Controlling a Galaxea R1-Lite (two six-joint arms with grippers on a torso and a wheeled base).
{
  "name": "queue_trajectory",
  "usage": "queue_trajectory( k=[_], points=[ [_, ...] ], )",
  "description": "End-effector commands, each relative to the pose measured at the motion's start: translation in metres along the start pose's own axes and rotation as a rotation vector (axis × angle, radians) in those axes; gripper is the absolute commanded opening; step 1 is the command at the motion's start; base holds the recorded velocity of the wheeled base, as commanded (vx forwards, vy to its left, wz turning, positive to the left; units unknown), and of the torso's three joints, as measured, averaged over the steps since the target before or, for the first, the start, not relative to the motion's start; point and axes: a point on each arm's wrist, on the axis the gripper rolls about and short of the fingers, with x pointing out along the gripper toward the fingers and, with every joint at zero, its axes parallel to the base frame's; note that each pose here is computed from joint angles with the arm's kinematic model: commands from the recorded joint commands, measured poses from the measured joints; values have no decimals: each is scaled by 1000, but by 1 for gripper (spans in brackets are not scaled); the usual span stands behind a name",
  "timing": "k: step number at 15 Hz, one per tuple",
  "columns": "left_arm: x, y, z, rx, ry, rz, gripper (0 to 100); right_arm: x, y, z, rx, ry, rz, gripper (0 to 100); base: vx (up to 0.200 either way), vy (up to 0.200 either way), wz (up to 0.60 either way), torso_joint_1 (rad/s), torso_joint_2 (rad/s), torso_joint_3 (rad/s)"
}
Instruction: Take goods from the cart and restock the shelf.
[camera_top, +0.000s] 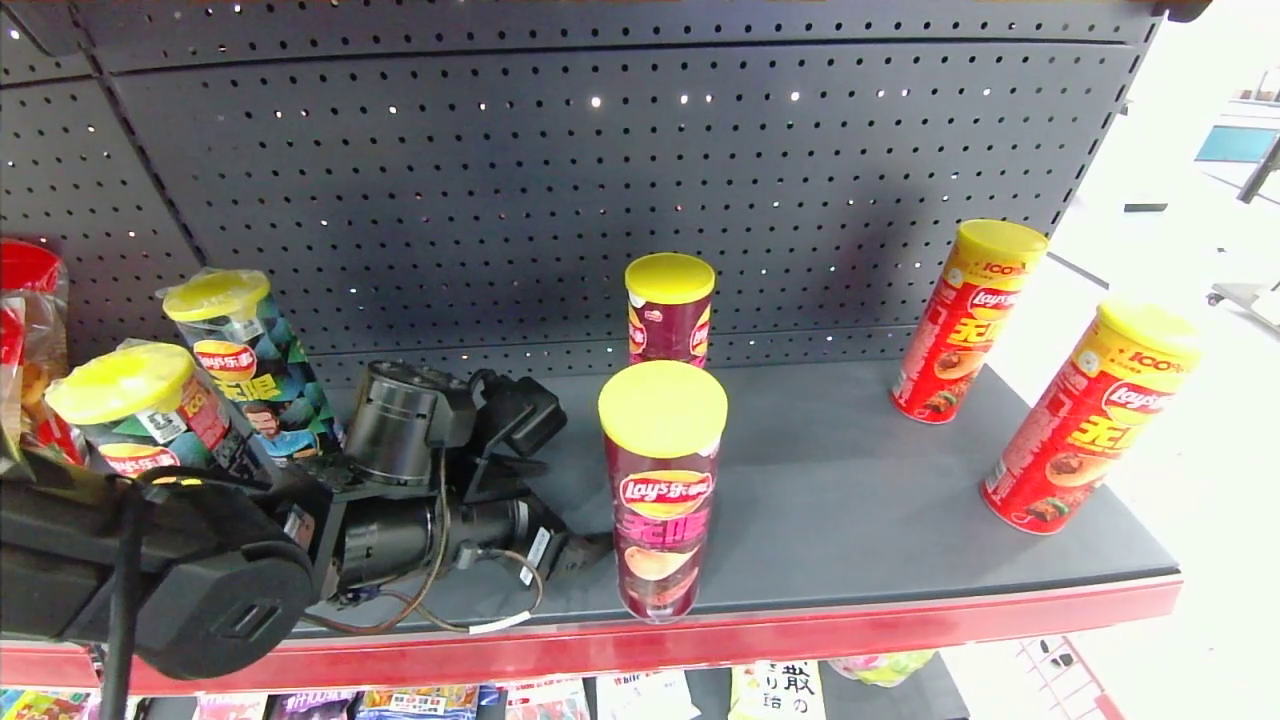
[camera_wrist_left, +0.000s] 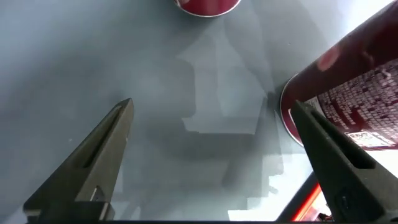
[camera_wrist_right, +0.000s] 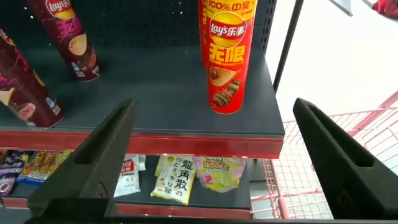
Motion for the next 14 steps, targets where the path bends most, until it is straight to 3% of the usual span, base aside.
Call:
queue_trajectory(
  k=[1,7,10,11,13,14],
  points=[
    [3,-1,2,3,-4,-4,100,1,0,0,0,6,-1,100,0,0,0,0,0,0],
    [-3,-1,0,1,0,1,100,1,0,0,0,5,-1,100,0,0,0,0,0,0],
    [-40,-1,-15,-16,-5,28,100,2,0,-3,-3,17,7,100,0,0,0,0,0,0],
    [-52,0,-16,-19,-24,43,100,2,0,-5,-4,25,13,100,0,0,0,0,0,0],
    [-98,1,-6,-22,-135,95,100,-2,0,-25,-28,43,36,100,0,0,0,0,0,0],
    [-118,0,-4,-23,-163,112,100,-2,0,-28,-43,49,37,100,0,0,0,0,0,0]
  ],
)
